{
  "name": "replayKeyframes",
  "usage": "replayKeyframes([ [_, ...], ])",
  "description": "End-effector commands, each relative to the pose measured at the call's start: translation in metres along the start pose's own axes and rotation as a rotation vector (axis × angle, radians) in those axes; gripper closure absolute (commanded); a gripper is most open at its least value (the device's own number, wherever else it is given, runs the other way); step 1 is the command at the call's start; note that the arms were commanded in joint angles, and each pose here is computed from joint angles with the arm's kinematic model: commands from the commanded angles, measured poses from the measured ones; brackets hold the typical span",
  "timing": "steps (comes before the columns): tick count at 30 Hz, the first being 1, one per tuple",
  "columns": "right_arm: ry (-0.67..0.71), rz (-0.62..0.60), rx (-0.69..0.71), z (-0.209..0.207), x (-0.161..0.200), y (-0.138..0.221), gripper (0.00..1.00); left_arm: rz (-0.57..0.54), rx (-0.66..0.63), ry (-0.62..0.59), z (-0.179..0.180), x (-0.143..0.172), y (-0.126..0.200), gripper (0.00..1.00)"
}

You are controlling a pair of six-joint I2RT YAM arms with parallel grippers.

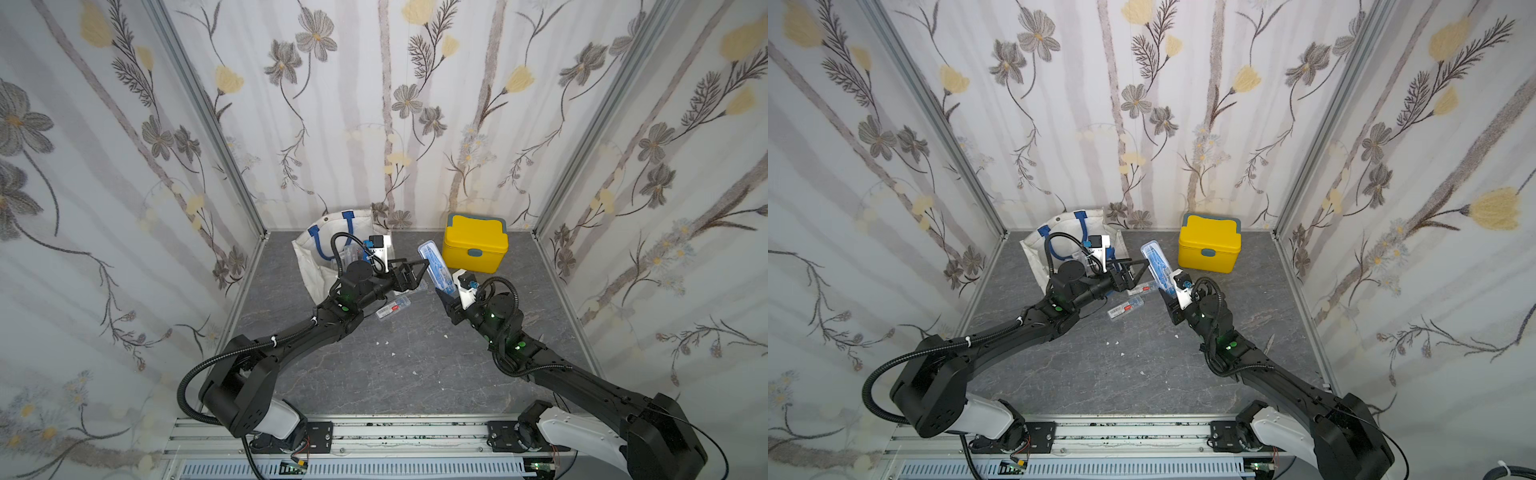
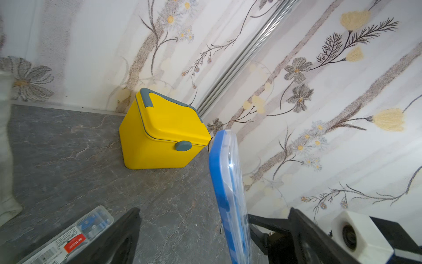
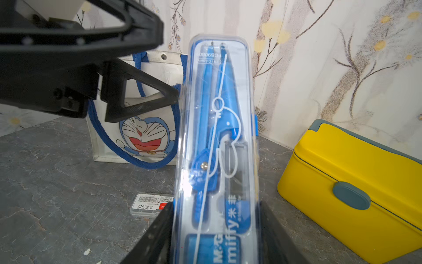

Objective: Put the compass set into the canvas bag
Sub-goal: Pick up the compass set at the center of the board.

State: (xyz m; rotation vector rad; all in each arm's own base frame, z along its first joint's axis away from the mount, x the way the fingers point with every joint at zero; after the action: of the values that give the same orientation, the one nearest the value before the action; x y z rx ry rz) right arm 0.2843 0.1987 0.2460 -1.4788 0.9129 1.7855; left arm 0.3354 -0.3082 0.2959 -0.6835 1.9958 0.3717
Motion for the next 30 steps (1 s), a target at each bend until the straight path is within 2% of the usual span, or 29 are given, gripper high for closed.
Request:
replayKeyframes([
  [1, -0.023, -0.036, 0.005, -0.001, -0.006, 0.004, 0.54, -0.056, 0.109, 0.034, -0.018, -0.010, -0.012, 0.00],
  [3, -0.029, -0.043, 0.002, 0.000, -0.007, 0.005, 0.53, -0.056, 0.138, 0.054, -0.021, -0.007, -0.021, 0.00],
  [7, -0.033, -0.036, 0.003, 0.000, -0.006, 0.005, 0.53, -0.039, 0.165, 0.062, -0.026, 0.000, -0.037, 0.07],
  [13, -0.027, -0.026, 0.015, -0.002, -0.004, 0.004, 0.54, -0.032, 0.157, 0.062, -0.029, 0.007, -0.049, 0.26],
  [23, -0.021, -0.028, 0.022, -0.004, -0.005, 0.004, 0.53, -0.026, 0.169, 0.056, -0.032, 0.008, -0.051, 0.59],
  [30, -0.021, -0.030, 0.021, -0.003, -0.006, 0.003, 0.53, -0.025, 0.175, 0.057, -0.033, 0.008, -0.051, 0.74],
])
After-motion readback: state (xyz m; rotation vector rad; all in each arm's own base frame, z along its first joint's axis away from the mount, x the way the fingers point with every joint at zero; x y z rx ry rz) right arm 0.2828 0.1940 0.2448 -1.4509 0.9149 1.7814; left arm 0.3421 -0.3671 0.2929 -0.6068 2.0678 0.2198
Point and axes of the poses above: each gripper's point midway between its finger pads, its own y axis back along the fingers, its own z axis along the line the jaws close on, x = y × z, the point moved 3 cm from there along y, back along the fingers, and after that the axes turned 12 degrees about -y, right-handed, at the moved point
